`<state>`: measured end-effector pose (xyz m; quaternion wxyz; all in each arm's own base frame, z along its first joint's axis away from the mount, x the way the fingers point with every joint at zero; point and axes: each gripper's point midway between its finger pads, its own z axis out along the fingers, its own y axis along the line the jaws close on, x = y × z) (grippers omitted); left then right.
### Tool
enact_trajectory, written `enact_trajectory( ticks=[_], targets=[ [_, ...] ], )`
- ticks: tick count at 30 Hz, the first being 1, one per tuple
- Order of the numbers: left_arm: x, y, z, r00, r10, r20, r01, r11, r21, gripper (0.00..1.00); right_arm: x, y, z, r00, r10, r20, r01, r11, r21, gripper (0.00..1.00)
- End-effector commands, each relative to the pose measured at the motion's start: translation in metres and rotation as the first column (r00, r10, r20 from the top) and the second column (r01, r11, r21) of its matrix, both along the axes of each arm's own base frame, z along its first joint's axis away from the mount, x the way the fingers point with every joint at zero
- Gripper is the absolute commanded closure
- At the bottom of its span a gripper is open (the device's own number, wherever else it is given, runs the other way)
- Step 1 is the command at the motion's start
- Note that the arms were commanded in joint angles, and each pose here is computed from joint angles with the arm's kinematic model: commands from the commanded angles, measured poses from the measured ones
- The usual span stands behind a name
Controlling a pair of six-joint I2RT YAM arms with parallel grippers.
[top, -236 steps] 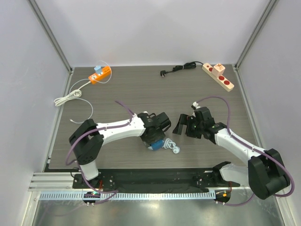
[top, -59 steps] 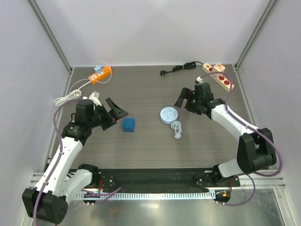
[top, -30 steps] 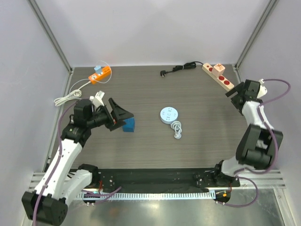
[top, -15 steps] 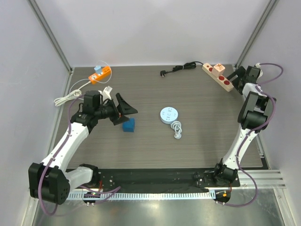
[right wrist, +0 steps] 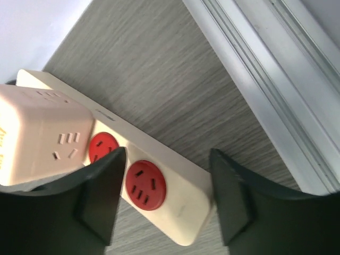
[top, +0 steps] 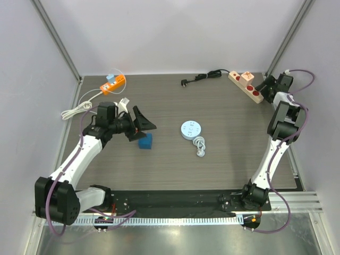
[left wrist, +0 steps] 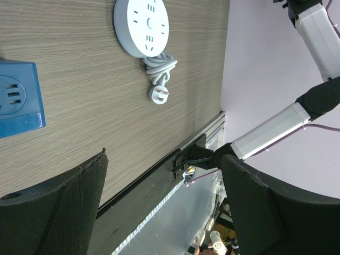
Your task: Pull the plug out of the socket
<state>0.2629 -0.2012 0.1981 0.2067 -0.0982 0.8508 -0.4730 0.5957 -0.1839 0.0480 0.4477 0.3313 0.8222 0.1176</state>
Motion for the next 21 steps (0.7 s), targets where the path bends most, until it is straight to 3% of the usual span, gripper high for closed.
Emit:
enact_trajectory(
  ticks=[1,2,3,5,16,21],
  targets=[
    [0.005,-0.007,0.017,0.996,-0.051,0.073,0.053,0.998,-0.023,0.12,-0.004,0.01,0.003,0.998,0.061,0.001,-0.061,0.998,0.019,0.34],
    [0.005,-0.008,0.016,0.996,-0.055,0.072,0.057,0.998,-0.021,0.13,-0.006,0.014,0.001,0.998,0.068,-0.004,-0.068,0.997,0.028,0.39],
    [0.006,-0.007,0.015,0.995,-0.058,0.077,0.06,0.998,-0.016,0.14,-0.013,0.017,-0.002,0.997,0.071,-0.016,-0.071,0.997,0.037,0.49],
    [0.007,-0.007,0.013,0.994,-0.062,0.085,0.063,0.998,-0.007,0.14,-0.021,0.024,-0.004,0.997,0.078,-0.027,-0.076,0.996,0.055,0.53],
    [0.009,-0.005,0.022,0.991,-0.047,0.128,0.047,0.999,0.0,0.13,-0.092,0.142,-0.01,0.974,0.204,-0.095,-0.181,0.961,0.209,0.53],
    [0.0,-0.003,0.024,0.992,-0.036,0.121,0.037,0.999,-0.009,0.14,-0.114,0.168,0.004,0.968,0.224,-0.117,-0.202,0.964,0.176,0.44]
  ],
)
